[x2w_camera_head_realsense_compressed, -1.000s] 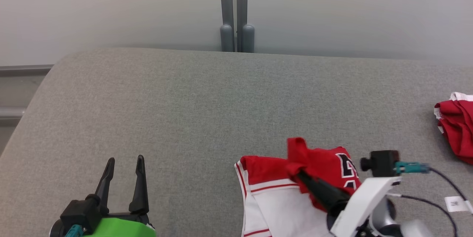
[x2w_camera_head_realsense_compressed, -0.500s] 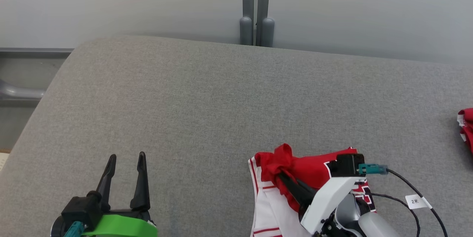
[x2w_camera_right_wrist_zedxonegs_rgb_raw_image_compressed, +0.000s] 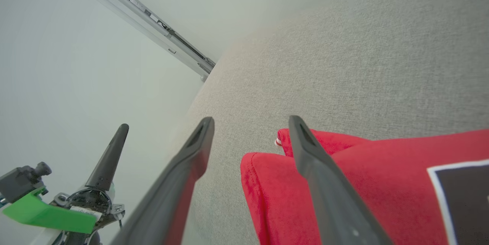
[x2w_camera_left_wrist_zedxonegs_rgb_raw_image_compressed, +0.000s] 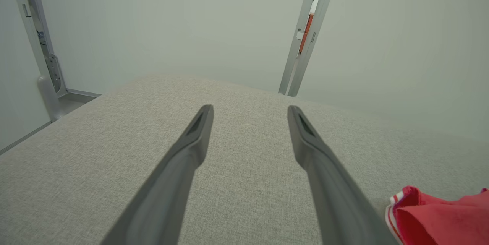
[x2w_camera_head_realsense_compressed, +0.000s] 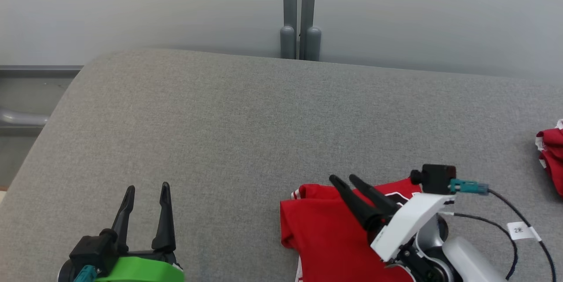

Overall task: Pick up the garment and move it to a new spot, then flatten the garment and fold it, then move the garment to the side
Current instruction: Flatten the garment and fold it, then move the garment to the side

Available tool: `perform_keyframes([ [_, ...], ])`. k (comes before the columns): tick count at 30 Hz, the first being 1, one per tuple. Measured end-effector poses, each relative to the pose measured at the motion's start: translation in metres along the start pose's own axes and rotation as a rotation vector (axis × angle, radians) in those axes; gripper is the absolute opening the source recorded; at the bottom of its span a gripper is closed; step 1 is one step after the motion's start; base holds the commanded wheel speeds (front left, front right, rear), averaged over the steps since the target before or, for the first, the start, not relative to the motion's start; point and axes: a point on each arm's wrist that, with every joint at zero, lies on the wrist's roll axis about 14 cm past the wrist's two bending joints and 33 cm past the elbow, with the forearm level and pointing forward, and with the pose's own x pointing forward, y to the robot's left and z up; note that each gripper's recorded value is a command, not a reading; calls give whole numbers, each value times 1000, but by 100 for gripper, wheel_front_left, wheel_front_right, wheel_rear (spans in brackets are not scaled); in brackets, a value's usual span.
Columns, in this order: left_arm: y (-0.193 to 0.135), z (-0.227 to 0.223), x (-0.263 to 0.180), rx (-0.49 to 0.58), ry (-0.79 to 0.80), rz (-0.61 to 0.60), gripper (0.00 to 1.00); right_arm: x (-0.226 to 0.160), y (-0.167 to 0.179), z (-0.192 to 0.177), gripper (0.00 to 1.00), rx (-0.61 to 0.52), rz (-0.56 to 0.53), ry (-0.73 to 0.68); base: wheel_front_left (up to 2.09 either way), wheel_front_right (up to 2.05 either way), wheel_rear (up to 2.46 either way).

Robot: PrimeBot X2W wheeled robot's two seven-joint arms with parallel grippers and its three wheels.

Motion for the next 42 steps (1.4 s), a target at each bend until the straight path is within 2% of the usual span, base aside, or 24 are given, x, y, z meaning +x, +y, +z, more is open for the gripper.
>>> perform_keyframes([
  [4, 0, 2, -1, -1, -8, -3, 100, -17, -2, 44, 100, -83, 5, -127, 0, 0, 0],
  [10, -5, 11, 0, -2, -37, -21, 100, -58, -27, 104, 100, -260, -92, -342, 0, 0, 0],
  [17, -15, 27, 2, 8, -89, -53, 100, -110, -49, 143, 100, -492, -227, -564, 0, 0, 0],
  [19, -18, 29, 2, 18, -96, -64, 100, -120, -53, 145, 100, -541, -265, -582, 0, 0, 0],
  [24, -18, 30, 0, 45, -99, -63, 100, -141, -68, 141, 100, -582, -373, -605, 0, 0, 0],
  [29, -21, 19, -6, 60, -65, -75, 100, -155, -88, 118, 100, -610, -472, -541, 0, 0, 0],
  [42, -26, 24, -6, 74, -82, -97, 100, -155, -94, 103, 100, -600, -491, -501, 0, 0, 0],
])
